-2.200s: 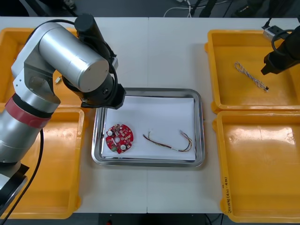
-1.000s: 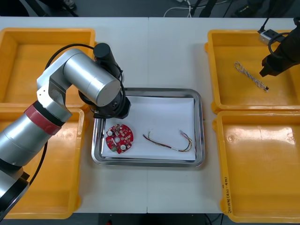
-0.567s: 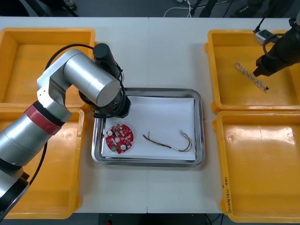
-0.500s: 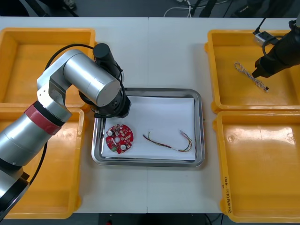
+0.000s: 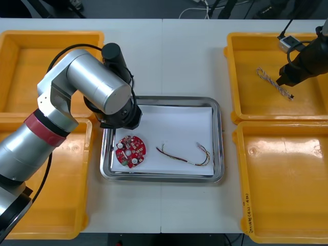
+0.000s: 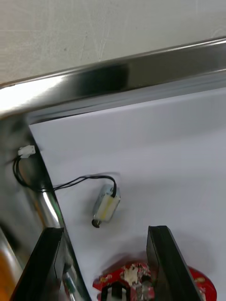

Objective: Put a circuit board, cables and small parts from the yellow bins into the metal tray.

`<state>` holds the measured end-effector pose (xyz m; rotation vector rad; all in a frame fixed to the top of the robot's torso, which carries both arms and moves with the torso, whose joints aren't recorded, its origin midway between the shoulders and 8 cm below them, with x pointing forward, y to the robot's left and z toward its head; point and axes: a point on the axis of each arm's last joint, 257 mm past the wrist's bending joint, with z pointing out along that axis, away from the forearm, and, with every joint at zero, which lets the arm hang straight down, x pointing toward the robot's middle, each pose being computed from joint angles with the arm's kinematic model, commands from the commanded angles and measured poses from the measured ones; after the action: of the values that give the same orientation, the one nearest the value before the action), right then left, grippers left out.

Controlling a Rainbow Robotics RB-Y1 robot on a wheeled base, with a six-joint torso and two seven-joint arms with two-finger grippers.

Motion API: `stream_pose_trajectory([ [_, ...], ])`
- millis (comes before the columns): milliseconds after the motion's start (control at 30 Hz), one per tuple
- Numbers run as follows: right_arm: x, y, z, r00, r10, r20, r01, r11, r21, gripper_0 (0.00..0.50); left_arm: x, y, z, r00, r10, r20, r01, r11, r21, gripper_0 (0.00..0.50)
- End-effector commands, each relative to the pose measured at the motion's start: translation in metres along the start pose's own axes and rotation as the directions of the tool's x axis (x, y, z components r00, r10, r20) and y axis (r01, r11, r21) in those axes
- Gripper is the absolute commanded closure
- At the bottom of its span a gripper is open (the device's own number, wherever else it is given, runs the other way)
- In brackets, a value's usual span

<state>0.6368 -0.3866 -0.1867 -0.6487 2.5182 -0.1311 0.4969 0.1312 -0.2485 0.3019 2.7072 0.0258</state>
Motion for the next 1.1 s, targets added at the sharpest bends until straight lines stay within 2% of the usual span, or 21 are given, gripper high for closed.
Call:
stream_pose_trajectory([
  [33,-0.037,0.006,-0.013,0.996,-0.066,0.055,0.066,0.998,0.011,0.000,-0.028,-0.007,-0.047,0.998,-0.023,0.062,0.020,0.998,0.053,0.000],
  [233,-0.034,0.015,-0.006,0.998,-0.017,0.067,0.019,1.000,-0.023,0.000,-0.031,0.012,-0.076,0.998,-0.044,0.046,0.042,0.998,0.050,0.000],
  [367,-0.033,0.018,-0.001,0.997,-0.004,0.079,0.006,1.000,-0.025,0.000,-0.031,0.029,-0.094,0.997,-0.068,0.030,0.067,0.997,0.042,0.000],
  [533,-0.032,0.020,0.002,0.997,0.002,0.075,0.000,1.000,-0.027,0.000,-0.052,0.053,-0.120,0.994,-0.062,0.092,0.057,0.997,0.058,0.000],
  [633,-0.029,0.021,0.005,0.997,0.006,0.074,-0.004,1.000,-0.024,0.000,-0.057,0.068,-0.127,0.992,-0.054,0.112,0.049,0.997,0.054,0.000],
  [767,-0.024,0.021,0.012,0.997,0.016,0.079,-0.014,1.000,-0.020,0.000,-0.061,0.092,-0.135,0.991,-0.038,0.129,0.035,0.999,0.027,0.000],
  [900,-0.019,0.022,0.018,0.996,0.025,0.080,-0.023,0.999,-0.023,0.002,-0.062,0.110,-0.137,0.991,-0.027,0.129,0.025,1.000,0.016,0.000],
  [933,-0.017,0.022,0.019,0.997,0.023,0.078,-0.021,1.000,-0.022,0.025,-0.062,0.117,-0.138,0.992,-0.021,0.128,0.019,1.000,0.012,0.000],
  [967,-0.014,0.022,0.020,0.997,0.021,0.074,-0.020,1.000,-0.023,0.077,-0.062,0.124,-0.139,0.992,-0.018,0.127,0.017,1.000,0.008,0.000],
  [1000,-0.013,0.022,0.021,0.997,0.022,0.073,-0.020,1.000,-0.023,0.107,-0.062,0.127,-0.138,0.992,-0.013,0.125,0.012,1.000,0.008,0.000],
  [1067,-0.011,0.023,0.022,0.997,0.018,0.070,-0.017,1.000,-0.024,0.217,-0.061,0.139,-0.140,0.992,0.001,0.123,-0.001,1.000,-0.001,0.000],
  [1100,-0.010,0.022,0.023,0.997,0.018,0.069,-0.016,1.000,-0.023,0.302,-0.060,0.146,-0.140,0.993,0.010,0.119,-0.009,1.000,-0.005,0.000],
])
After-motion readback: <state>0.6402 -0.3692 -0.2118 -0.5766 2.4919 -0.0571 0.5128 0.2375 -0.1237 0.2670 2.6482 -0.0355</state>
